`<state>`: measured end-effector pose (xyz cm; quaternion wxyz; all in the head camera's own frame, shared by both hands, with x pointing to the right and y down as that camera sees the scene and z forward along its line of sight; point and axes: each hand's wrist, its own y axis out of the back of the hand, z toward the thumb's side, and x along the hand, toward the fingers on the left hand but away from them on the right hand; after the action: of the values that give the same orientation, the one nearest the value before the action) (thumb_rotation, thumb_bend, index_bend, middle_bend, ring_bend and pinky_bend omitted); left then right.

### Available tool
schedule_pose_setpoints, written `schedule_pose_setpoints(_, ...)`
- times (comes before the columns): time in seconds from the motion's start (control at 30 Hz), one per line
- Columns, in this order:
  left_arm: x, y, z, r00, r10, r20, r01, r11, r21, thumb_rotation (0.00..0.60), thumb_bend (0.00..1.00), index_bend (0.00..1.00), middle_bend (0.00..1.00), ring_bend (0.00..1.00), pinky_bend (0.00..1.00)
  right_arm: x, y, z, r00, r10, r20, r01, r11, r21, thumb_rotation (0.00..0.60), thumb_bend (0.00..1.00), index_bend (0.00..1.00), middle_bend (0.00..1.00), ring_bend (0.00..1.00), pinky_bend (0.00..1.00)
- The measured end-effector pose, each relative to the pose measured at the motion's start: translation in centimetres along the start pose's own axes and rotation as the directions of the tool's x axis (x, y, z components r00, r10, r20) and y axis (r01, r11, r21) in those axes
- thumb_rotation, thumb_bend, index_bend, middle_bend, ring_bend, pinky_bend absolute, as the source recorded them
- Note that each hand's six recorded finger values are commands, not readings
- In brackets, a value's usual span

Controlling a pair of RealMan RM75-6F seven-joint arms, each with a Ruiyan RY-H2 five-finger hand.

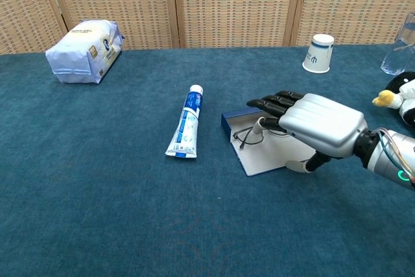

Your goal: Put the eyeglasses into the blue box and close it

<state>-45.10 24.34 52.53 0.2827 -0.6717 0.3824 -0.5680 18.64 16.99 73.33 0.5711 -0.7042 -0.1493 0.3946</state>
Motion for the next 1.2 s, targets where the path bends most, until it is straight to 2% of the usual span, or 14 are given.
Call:
schedule_pose_setpoints(0.23, 0.0, 0.0, 0.1, 1.000, 0.001, 0.000, -0.001, 1.000, 0.001, 0.600, 0.10, 0.00, 0.00, 0.00, 0.00, 0.2, -0.5, 0.3, 1.000, 0.013, -0.011, -0.012, 1.000, 0.011, 0.600, 0.34, 0.23, 0.00, 0.00, 0.08)
schedule_pose_setpoints(0.5, 0.0, 0.0, 0.0, 1.000, 0.002, 0.000, -0.002, 1.000, -0.001, 0.600, 0.10, 0.00, 0.00, 0.00, 0.00, -0.3, -0.8, 0.0, 1.000, 0.019, 0.010, -0.019, 1.000, 0.010, 0.600, 0.34, 0.23, 0.00, 0.00, 0.08)
schedule_pose_setpoints(0.67, 0.0, 0.0, -0.1, 1.000, 0.002, -0.002, -0.002, 1.000, -0.003, 0.600, 0.10, 0.00, 0.00, 0.00, 0.00, -0.9, -0.5, -0.4, 0.999, -0.001, 0.046, 0.001, 1.000, -0.002, 0.600, 0.39, 0.23, 0.00, 0.00, 0.08)
schedule_pose_setpoints(1.0, 0.0, 0.0, -0.1, 1.000, 0.000, -0.002, 0.000, 1.000, -0.004, 0.600, 0.10, 0.00, 0.00, 0.00, 0.00, -2.0, 0.2, -1.4, 0.993, -0.043, 0.111, 0.046, 0.999, -0.021, 0.600, 0.40, 0.24, 0.00, 0.00, 0.08)
schedule_pose_setpoints(1.2, 0.1, 0.0, 0.0, 1.000, -0.004, -0.003, 0.004, 1.000, -0.004, 0.600, 0.10, 0.00, 0.00, 0.00, 0.00, -3.7, 1.1, -2.3, 0.985, -0.058, 0.160, 0.064, 0.997, -0.035, 0.600, 0.40, 0.25, 0.00, 0.00, 0.08)
